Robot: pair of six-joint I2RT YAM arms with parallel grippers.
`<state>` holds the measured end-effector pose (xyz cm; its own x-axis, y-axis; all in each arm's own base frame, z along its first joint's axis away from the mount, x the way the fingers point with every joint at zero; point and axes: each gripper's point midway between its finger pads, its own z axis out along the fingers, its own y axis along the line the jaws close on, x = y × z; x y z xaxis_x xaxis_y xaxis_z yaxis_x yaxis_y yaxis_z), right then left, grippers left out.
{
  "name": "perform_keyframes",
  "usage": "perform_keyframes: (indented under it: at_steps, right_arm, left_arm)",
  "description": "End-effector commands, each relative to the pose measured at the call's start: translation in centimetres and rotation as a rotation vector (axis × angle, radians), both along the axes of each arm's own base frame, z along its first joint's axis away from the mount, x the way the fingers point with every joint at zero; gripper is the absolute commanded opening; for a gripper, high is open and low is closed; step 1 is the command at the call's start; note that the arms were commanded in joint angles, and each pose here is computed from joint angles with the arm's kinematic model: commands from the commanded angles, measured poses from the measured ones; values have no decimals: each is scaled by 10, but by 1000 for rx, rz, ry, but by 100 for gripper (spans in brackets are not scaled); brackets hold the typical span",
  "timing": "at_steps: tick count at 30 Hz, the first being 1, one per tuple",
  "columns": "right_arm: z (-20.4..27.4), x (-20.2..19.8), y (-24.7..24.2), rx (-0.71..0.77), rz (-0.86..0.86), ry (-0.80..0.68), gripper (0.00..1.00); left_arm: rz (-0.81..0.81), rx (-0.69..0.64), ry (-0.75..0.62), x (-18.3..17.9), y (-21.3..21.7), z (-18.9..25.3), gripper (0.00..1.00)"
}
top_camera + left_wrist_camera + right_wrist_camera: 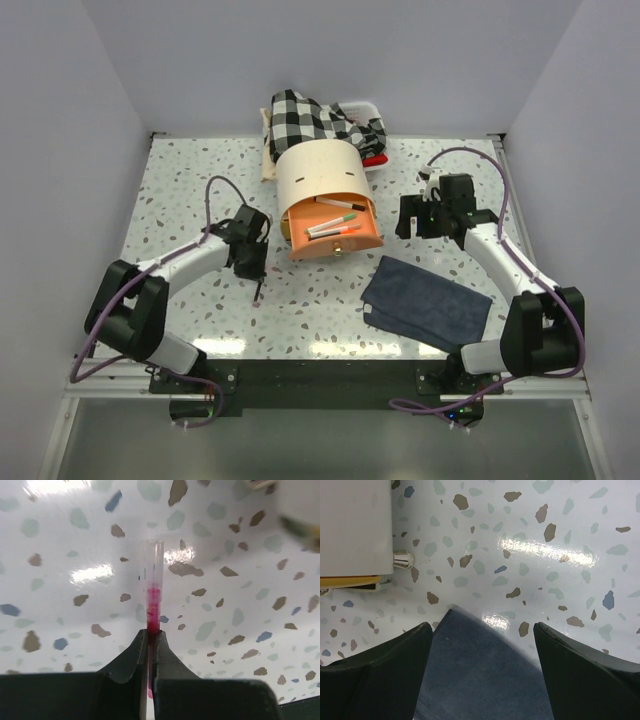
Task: Sort the stationery into containers
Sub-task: Pick up the pen from the center of the board, then place the pen in the drawer.
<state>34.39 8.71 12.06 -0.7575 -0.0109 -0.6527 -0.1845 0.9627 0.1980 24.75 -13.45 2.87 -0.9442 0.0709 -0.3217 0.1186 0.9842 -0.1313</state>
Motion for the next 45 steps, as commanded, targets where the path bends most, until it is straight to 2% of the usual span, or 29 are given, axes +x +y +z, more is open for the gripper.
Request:
perform_keyframes:
  at_steps: [1, 6, 8, 9, 10, 11, 12, 13, 16, 19, 24, 29, 36, 38, 39, 40, 42, 45]
  right_arm:
    - [20, 18, 3, 21, 2, -81, 86]
    - [38, 26, 7, 19, 50, -137, 87]
    - [42, 25, 7, 13, 62, -152, 87]
    - [43, 24, 7, 8, 65, -154, 87]
    - [44, 24, 6, 1, 72, -159, 86]
    - [46, 21, 6, 2, 74, -163, 86]
    - [47, 20, 5, 1, 74, -167, 86]
    - [47, 18, 6, 0, 79, -168, 86]
    - [45, 11, 5, -1, 82, -167, 86]
    - [43, 5, 4, -1, 81, -162, 86]
    - [43, -2, 1, -6, 76, -171, 86]
    - [46, -12, -1, -19, 88, -178, 85]
    - [50, -18, -4, -46, 108, -197, 85]
    - [55, -23, -2, -39, 129, -207, 85]
    - [55, -25, -1, -44, 156, -212, 85]
    - [58, -30, 5, -24, 197, -212, 85]
    - [66, -38, 9, -38, 268, -249, 82]
    - [81, -58, 24, -26, 443, -343, 74]
  left_arm:
    - [-119, 59, -290, 54, 15, 101, 0]
    - [-118, 78, -581, 103, 37, 184, 0]
    - [-180, 83, -725, 113, 35, 223, 0]
    - [-266, 23, -815, 120, 18, 243, 0]
    - [-374, 30, -895, 121, 10, 265, 0]
    - [-451, 7, -941, 120, 0, 279, 0]
    - [-581, -77, -980, 111, -22, 293, 0]
    - [-676, -83, -1043, 110, -31, 315, 0]
    - [-818, -196, -1098, 94, -56, 347, 0]
    - [-903, -279, -1115, 81, -70, 364, 0]
    - [-1070, -373, -1109, 58, -99, 367, 0]
    - [-1239, -389, -1006, 40, -138, 327, 0]
    - [-1267, -383, -905, 46, -154, 295, 1]
    - [-1247, -352, -893, 54, -157, 291, 12]
    - [-1240, -334, -891, 57, -157, 290, 30]
    - [-1230, -319, -893, 59, -156, 291, 37]
    - [-1215, -291, -922, 62, -153, 299, 49]
    - [-1152, -288, -1011, 65, -151, 330, 54]
